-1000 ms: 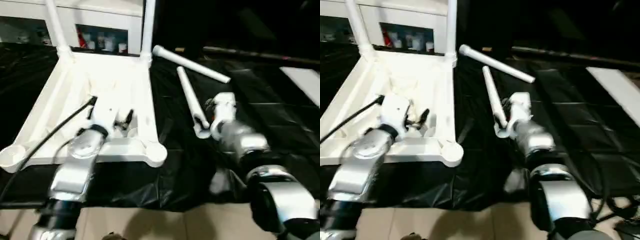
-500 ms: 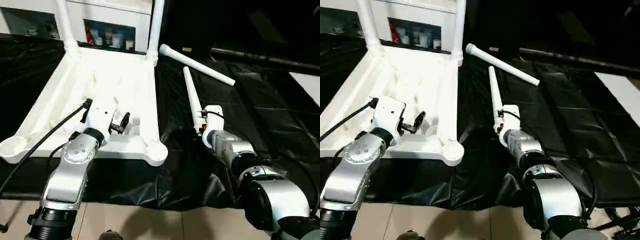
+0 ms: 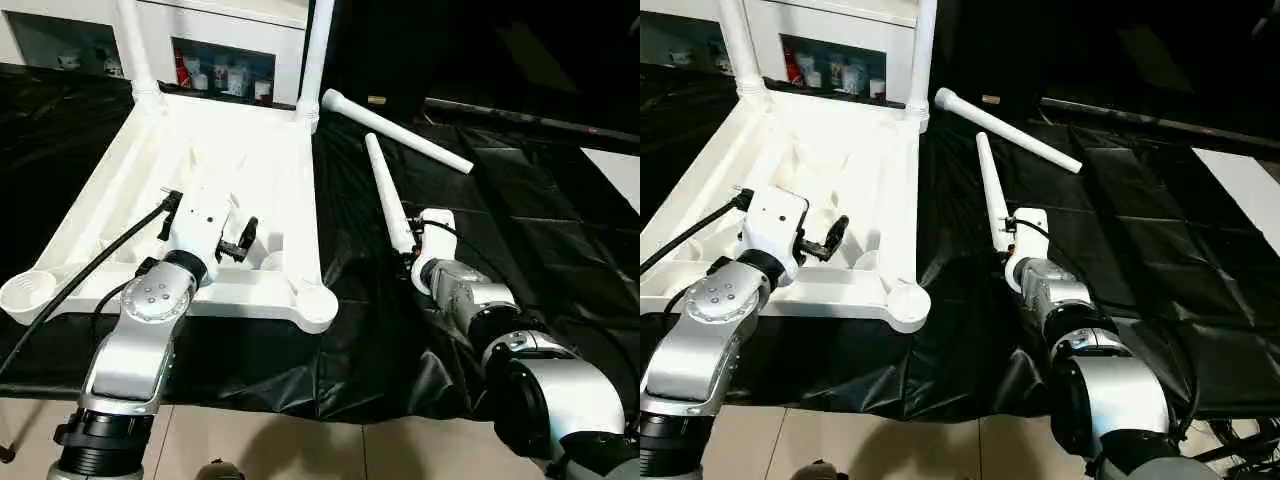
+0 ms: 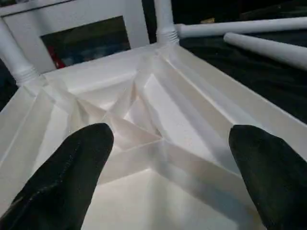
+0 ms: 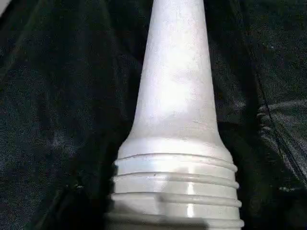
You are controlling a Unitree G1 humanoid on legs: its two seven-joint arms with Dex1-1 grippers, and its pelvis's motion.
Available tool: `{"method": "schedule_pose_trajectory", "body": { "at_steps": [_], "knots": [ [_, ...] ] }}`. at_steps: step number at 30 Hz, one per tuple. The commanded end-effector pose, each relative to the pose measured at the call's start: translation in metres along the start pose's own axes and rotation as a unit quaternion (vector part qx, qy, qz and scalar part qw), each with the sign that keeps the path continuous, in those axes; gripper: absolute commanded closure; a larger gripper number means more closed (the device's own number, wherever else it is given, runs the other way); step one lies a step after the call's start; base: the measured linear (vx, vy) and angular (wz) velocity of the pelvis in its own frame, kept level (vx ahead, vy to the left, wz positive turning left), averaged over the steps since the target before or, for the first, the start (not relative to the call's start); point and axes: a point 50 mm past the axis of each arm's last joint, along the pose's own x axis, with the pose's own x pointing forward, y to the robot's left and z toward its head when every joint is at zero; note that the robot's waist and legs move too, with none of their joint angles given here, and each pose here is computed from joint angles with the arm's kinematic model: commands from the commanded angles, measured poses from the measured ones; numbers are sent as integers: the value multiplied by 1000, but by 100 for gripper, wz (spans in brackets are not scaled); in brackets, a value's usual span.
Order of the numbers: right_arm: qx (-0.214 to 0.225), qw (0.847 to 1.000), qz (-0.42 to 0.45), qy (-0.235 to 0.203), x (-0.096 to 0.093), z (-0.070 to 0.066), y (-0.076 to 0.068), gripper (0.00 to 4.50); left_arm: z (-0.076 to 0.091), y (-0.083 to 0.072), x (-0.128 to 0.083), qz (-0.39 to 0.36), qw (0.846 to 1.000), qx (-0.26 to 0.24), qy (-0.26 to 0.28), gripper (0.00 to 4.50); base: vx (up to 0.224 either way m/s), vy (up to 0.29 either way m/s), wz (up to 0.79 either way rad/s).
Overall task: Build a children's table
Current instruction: Pick table leg
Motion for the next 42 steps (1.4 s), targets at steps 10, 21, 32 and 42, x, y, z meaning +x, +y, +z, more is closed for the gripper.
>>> {"method": "schedule_pose_trajectory", "body": {
  "at_steps": [10, 21, 32, 42],
  "knots": [
    [-17, 971, 0, -239, -49, 46, -35, 170, 9, -4, 4, 35, 994, -98, -33, 0, 0, 0, 0],
    [-53, 949, -19, -310, -97, 23, -23, 170, 12, -32, 14, -4, 991, -123, -60, 0, 0, 0, 0],
    [-62, 959, -27, -275, -106, 4, -20, 170, 13, -40, 19, -20, 992, -109, -63, 0, 55, -27, 18],
    [-46, 958, -11, -281, -110, 6, -16, 170, 12, -30, 18, 22, 991, -110, -72, 0, 39, 35, 15]
  ]
}}
